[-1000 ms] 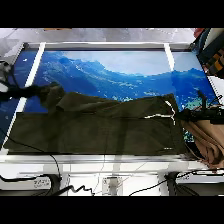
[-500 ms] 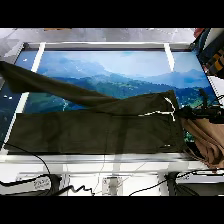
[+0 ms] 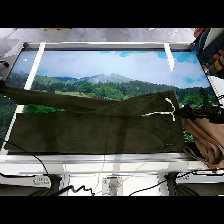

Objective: Fold the clothes and pants, and hang the long-sleeved shirts on hangers.

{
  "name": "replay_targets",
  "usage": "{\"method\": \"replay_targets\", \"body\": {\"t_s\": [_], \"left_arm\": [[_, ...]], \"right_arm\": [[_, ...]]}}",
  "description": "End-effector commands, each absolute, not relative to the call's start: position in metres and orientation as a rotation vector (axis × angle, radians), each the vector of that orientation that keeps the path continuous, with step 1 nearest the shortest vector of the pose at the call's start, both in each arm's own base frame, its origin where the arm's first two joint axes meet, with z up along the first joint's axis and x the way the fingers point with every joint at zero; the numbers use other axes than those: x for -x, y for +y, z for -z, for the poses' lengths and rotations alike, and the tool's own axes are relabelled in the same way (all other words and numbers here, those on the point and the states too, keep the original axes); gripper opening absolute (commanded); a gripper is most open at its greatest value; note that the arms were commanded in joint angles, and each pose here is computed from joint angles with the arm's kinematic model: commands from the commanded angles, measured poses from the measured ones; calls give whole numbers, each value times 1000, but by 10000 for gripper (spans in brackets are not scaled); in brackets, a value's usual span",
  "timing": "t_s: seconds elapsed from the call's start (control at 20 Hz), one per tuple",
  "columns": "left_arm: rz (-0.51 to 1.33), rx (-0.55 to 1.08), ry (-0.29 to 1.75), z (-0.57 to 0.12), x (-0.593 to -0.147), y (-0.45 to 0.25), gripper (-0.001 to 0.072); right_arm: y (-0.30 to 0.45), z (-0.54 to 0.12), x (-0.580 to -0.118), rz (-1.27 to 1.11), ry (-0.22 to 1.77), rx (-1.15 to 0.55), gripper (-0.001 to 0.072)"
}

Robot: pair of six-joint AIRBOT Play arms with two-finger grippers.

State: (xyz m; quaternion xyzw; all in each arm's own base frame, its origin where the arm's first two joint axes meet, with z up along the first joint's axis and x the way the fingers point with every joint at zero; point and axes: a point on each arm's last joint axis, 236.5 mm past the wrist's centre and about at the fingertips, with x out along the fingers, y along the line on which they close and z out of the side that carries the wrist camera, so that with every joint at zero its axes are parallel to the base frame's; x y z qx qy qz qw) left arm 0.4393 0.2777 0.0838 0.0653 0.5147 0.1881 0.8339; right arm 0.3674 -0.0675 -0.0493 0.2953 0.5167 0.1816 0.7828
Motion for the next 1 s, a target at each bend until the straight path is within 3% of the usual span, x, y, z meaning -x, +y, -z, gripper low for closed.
{"method": "replay_targets", "body": {"t_s": [0.0,0.15,0.35,0.5,0.65,0.85,0.9,0.95], "left_arm": [[-365,-85,1224,-39,-429,274,21],[-358,-130,1117,-49,-459,271,20],[-388,-216,701,-158,-533,256,20],[-395,-270,518,-223,-546,245,19],[-405,-218,696,-175,-521,258,19],[-400,-36,1169,-3,-446,274,21],[-390,-7,1253,24,-431,272,45],[-382,15,1316,44,-421,270,191]], "right_arm": [[-66,45,-372,-393,1094,-660,31],[-63,38,-379,-400,1057,-692,31],[-73,40,-388,-351,1025,-682,31],[-82,38,-400,-303,978,-688,31],[-93,41,-406,-255,957,-671,31],[-91,42,-408,-255,957,-666,31],[-88,42,-409,-262,959,-662,31],[-85,42,-410,-267,961,-657,31]]}}
